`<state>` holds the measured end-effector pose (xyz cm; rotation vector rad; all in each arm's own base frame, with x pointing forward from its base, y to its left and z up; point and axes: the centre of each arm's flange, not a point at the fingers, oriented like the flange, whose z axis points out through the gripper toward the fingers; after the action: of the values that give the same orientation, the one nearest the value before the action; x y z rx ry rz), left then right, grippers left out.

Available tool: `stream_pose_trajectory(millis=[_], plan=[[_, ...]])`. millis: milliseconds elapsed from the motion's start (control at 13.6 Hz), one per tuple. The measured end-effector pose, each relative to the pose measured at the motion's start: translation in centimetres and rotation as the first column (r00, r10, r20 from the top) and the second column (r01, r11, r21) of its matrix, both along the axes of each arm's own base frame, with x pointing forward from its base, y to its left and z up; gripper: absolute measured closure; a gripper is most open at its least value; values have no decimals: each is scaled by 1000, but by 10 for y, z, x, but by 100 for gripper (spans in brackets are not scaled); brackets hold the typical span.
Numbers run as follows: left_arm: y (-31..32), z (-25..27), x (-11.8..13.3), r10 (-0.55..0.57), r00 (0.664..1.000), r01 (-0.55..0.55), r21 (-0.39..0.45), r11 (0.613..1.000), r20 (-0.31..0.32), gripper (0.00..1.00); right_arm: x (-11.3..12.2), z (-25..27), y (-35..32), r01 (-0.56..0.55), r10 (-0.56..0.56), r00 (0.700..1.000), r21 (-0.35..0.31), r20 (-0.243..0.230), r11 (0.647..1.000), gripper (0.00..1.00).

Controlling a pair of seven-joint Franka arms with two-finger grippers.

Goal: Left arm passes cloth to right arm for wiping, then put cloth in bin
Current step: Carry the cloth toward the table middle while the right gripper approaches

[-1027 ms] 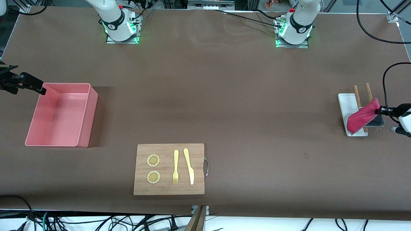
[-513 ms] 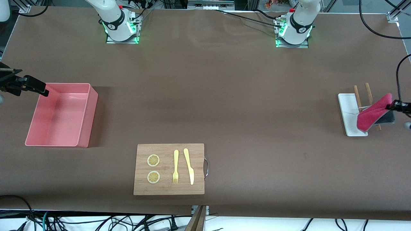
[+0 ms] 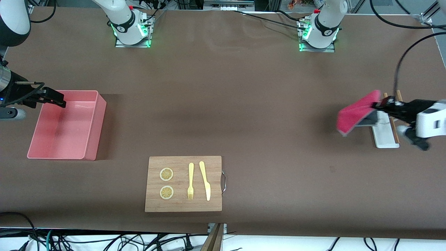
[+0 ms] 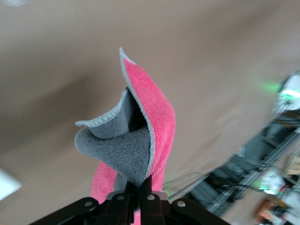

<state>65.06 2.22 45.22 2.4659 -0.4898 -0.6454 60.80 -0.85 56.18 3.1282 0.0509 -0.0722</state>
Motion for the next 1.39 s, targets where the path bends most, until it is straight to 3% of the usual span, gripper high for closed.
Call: stream_pose_trajectory(millis=[147,367,587,733,880,1100,1247,1393], plan=[[-65,-43,6,78,981,-102,-130,986,-178,93,2,-4,8,33,-33,999,0,-7,999,0],[-136,-86,15,132,910,-260,-293,920,-393,93,7,-20,44,197,-196,980,45,-37,979,0],[-210,-86,15,123,834,-388,-413,824,-538,93,20,-43,95,326,-323,945,98,-44,940,0],[-265,-69,18,125,783,-485,-473,736,-609,93,25,-56,131,394,-392,919,122,-43,911,0],[-326,-52,20,139,717,-600,-504,621,-683,93,28,-64,168,478,-477,878,160,-49,864,0],[-404,-26,9,102,590,-744,-490,454,-801,93,27,-67,202,600,-591,798,232,-117,765,0],[-434,-4,4,87,521,-805,-455,381,-849,93,27,-66,207,647,-627,761,257,-167,718,0],[-449,17,1,93,484,-838,-430,336,-870,93,28,-61,210,680,-650,732,278,-205,679,0]])
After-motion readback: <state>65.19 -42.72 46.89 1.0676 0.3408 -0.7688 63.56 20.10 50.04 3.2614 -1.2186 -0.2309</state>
